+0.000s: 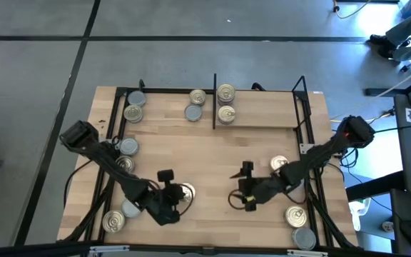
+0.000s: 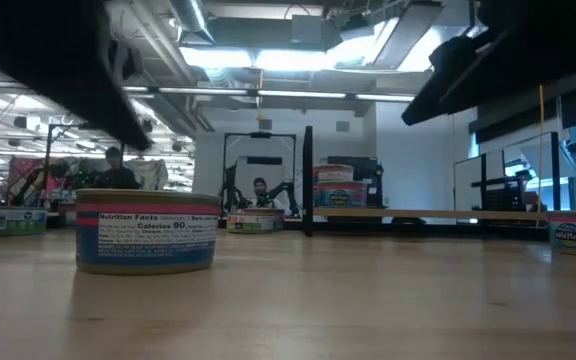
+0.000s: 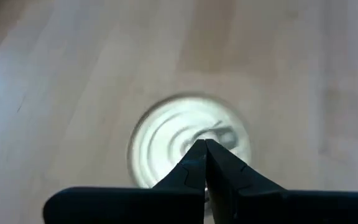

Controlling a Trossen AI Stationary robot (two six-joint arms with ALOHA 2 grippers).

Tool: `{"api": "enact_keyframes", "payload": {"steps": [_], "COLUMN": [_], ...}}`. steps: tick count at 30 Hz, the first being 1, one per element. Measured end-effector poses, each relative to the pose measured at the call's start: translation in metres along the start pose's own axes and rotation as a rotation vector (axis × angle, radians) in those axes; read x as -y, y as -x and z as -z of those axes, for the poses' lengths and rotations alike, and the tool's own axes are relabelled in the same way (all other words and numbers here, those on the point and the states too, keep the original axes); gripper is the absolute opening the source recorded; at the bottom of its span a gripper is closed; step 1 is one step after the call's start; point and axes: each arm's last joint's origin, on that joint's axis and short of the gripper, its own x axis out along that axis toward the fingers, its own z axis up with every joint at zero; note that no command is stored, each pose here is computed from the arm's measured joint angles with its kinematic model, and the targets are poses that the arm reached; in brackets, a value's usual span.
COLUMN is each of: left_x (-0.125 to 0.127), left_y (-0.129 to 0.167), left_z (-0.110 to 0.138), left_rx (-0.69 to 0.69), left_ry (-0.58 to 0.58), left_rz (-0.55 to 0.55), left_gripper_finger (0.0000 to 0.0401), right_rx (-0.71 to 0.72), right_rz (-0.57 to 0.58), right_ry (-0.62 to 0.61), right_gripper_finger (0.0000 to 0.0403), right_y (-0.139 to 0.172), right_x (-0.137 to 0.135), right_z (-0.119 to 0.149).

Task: Stack canned seafood by type on shelf
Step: Stack the blue tuna can on top of the blue tuna can

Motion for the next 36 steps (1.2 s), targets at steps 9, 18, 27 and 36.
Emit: {"api": "enact_keyframes", "payload": {"steps": [9,18,27,36], "left_x": [-0.009,-0.005,-0.012,-0.016], "left_y": [-0.023,-0.058,-0.080,-0.102], "left_z": [0.007,0.001,-0.016,-0.032], "left_rx": [0.020,0.072,0.169,0.174], "left_ry": [0.027,0.044,0.034,0.020], "left_rz": [0.067,0.120,0.189,0.168], "left_gripper_finger": [0.0001,0.0001,0.0001,0.0001], "right_rx": [-0.038,-0.056,-0.055,-0.051], "right_rz": [-0.030,-0.042,-0.042,-0.043], "right_ry": [-0.005,-0.010,-0.010,-0.012], "right_gripper_finger": [0.0305,0.0305,0.0305,0.0305], "right_y": [-0.017,-0.019,-0.019,-0.020], "right_x": [-0.016,-0.017,-0.017,-0.017], "right_z": [0.016,0.018,0.018,0.018]}}
